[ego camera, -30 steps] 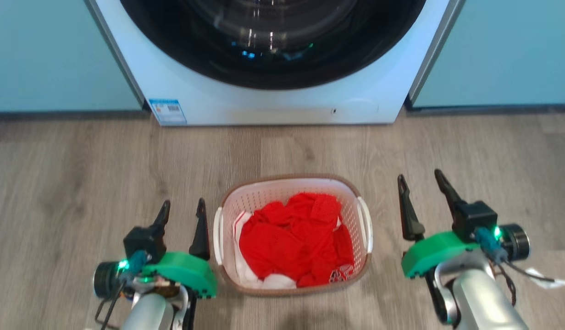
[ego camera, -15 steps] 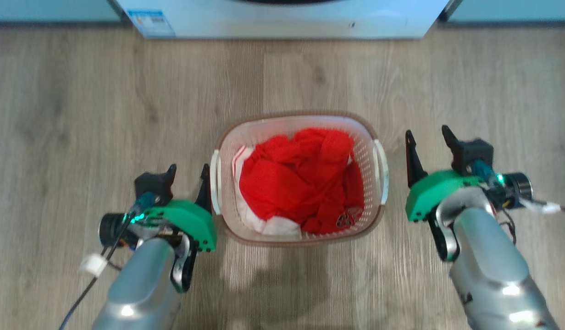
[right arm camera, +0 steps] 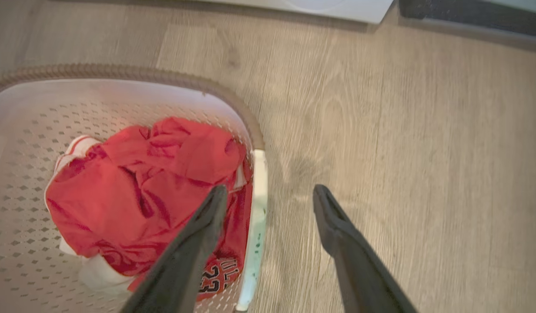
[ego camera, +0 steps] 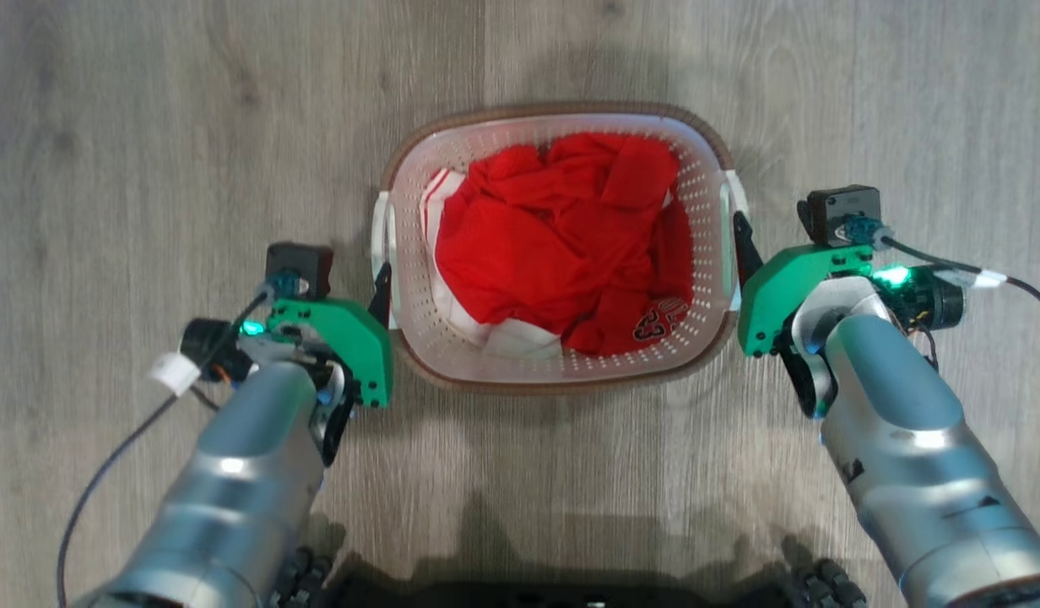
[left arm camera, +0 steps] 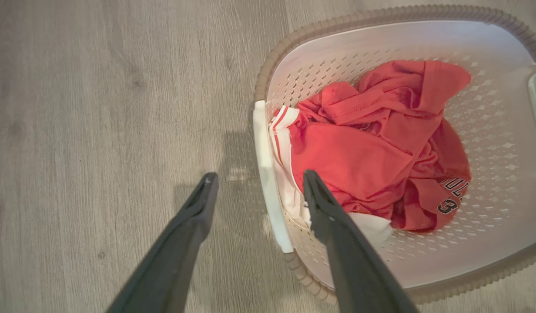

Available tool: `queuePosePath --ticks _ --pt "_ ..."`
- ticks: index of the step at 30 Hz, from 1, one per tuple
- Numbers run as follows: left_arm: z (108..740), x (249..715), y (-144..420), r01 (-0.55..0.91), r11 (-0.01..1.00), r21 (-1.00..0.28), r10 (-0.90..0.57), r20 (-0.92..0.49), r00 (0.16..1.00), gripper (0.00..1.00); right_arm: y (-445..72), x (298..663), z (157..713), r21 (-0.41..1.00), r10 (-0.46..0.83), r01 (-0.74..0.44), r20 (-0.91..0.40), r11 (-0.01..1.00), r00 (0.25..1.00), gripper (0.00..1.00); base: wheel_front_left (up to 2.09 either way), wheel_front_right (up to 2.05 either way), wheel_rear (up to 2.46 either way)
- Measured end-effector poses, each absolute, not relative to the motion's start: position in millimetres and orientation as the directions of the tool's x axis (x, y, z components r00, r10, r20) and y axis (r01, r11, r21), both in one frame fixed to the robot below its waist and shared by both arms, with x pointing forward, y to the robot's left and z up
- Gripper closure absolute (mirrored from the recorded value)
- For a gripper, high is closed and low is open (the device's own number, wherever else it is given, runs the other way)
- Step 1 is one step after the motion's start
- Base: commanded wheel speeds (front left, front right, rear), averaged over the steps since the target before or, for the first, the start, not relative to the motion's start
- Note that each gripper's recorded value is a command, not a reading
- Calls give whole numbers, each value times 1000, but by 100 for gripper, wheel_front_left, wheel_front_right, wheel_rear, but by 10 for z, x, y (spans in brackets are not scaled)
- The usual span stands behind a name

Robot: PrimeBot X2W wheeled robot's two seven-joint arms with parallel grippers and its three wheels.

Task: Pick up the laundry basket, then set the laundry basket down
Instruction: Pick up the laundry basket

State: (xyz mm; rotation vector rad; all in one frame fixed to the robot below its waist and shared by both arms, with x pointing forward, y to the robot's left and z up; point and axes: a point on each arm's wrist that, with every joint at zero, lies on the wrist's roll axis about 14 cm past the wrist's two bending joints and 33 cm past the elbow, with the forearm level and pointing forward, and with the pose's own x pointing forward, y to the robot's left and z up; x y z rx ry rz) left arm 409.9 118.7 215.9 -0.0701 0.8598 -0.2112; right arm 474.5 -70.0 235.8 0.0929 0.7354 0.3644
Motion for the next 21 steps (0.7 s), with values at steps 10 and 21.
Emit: queuePosePath --ticks 10,21 --pt "1831 4137 1118 213 965 -156 -246 -819 518 0 -704 4676 1905 263 348 -229 -731 937 587 0 0 0 0" --pt "1558 4033 1086 221 958 -185 -260 -888 380 0 -572 4707 1660 296 380 -242 -777 924 503 0 0 0 0"
